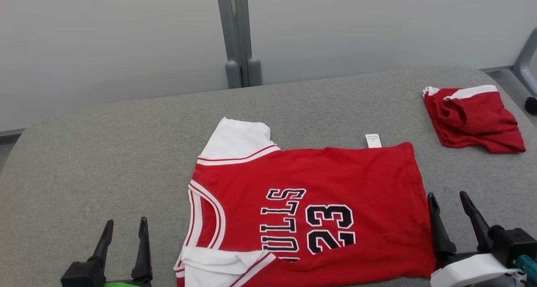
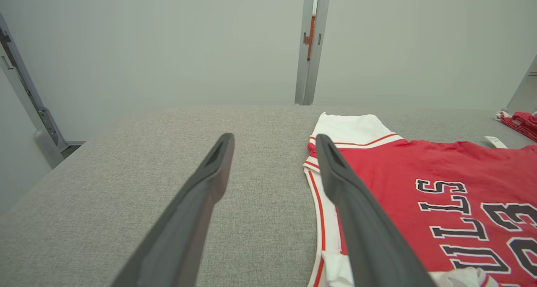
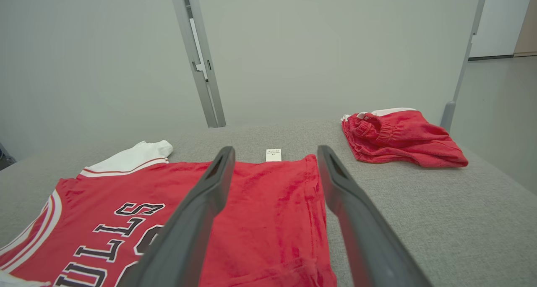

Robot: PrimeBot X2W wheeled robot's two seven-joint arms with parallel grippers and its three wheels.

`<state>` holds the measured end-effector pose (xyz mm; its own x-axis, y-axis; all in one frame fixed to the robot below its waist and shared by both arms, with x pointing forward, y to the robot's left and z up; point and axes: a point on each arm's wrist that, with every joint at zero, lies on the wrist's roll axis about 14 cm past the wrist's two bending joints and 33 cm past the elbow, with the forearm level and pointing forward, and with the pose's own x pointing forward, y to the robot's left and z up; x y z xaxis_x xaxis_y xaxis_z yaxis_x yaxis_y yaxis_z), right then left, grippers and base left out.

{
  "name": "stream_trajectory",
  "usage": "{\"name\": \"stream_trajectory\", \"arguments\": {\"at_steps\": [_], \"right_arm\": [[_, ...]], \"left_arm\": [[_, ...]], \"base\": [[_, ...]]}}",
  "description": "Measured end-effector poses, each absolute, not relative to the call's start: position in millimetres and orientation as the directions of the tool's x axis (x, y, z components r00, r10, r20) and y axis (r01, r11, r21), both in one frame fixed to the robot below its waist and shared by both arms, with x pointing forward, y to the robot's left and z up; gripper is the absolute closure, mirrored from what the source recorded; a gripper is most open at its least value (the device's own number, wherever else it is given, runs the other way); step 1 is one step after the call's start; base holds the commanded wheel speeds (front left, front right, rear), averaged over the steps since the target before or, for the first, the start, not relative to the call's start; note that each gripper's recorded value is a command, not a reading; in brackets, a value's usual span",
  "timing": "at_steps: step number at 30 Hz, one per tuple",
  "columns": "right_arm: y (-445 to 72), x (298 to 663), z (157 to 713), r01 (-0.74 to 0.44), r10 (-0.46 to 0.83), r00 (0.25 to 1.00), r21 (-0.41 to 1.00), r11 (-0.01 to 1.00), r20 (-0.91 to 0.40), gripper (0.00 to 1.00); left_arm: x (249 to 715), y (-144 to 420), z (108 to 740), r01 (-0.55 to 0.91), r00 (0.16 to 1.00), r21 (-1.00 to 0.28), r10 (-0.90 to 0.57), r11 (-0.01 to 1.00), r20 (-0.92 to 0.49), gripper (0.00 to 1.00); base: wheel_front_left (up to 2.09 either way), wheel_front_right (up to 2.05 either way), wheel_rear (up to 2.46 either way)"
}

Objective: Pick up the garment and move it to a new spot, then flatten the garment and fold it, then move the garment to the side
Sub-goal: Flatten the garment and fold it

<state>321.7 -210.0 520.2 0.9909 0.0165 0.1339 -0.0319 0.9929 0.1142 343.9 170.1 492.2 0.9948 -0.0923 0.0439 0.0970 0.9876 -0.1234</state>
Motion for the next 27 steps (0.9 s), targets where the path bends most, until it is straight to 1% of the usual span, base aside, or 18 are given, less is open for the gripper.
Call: {"name": "stream_trajectory", "arguments": {"at_steps": [4, 8, 12, 15, 17, 21, 27], "right_arm": [[-212.0, 322.8, 517.6, -0.027, 0.013, 0.992, 0.109, 0.994, 0.125, 0.0], [-217.1, 335.8, 520.0, -0.039, 0.03, 0.992, 0.069, 0.997, 0.121, 0.0], [-232.4, 359.2, 525.0, -0.038, 0.036, 0.993, 0.012, 0.999, 0.112, 0.0], [-242.9, 380.2, 523.9, -0.037, 0.039, 0.997, -0.034, 0.999, 0.069, 0.0], [-249.0, 397.7, 524.6, -0.035, 0.037, 0.999, -0.058, 0.998, 0.034, 0.0], [-252.3, 433.4, 522.8, -0.041, 0.039, 0.999, -0.072, 0.997, -0.025, 0.0], [-256.4, 471.5, 493.7, -0.049, 0.035, 0.986, -0.083, 0.995, -0.164, 0.0]], "left_arm": [[345.4, 167.4, 489.6, 0.106, 0.994, -0.121, -0.102, 0.987, 0.036, 0.0], [361.5, 159.8, 494.5, 0.154, 0.988, -0.084, -0.151, 0.985, 0.044, 0.0], [396.8, 149.2, 516.3, 0.22, 0.972, -0.024, -0.217, 0.975, 0.091, 0.0], [423.6, 127.3, 529.7, 0.301, 0.948, 0.012, -0.301, 0.953, 0.108, 0.0], [445.1, 112.5, 541.7, 0.348, 0.931, 0.004, -0.346, 0.937, 0.116, 0.0], [484.1, 90.1, 547.2, 0.435, 0.897, 0.063, -0.439, 0.898, 0.055, 0.0], [535.2, 63.7, 540.6, 0.518, 0.855, 0.053, -0.515, 0.854, -0.06, 0.0]], "base": [[0.0, 0.0, 0.0], [0.0, 0.0, 0.0], [0.0, 0.0, 0.0], [0.0, 0.0, 0.0], [0.0, 0.0, 0.0], [0.0, 0.0, 0.0], [0.0, 0.0, 0.0]]}}
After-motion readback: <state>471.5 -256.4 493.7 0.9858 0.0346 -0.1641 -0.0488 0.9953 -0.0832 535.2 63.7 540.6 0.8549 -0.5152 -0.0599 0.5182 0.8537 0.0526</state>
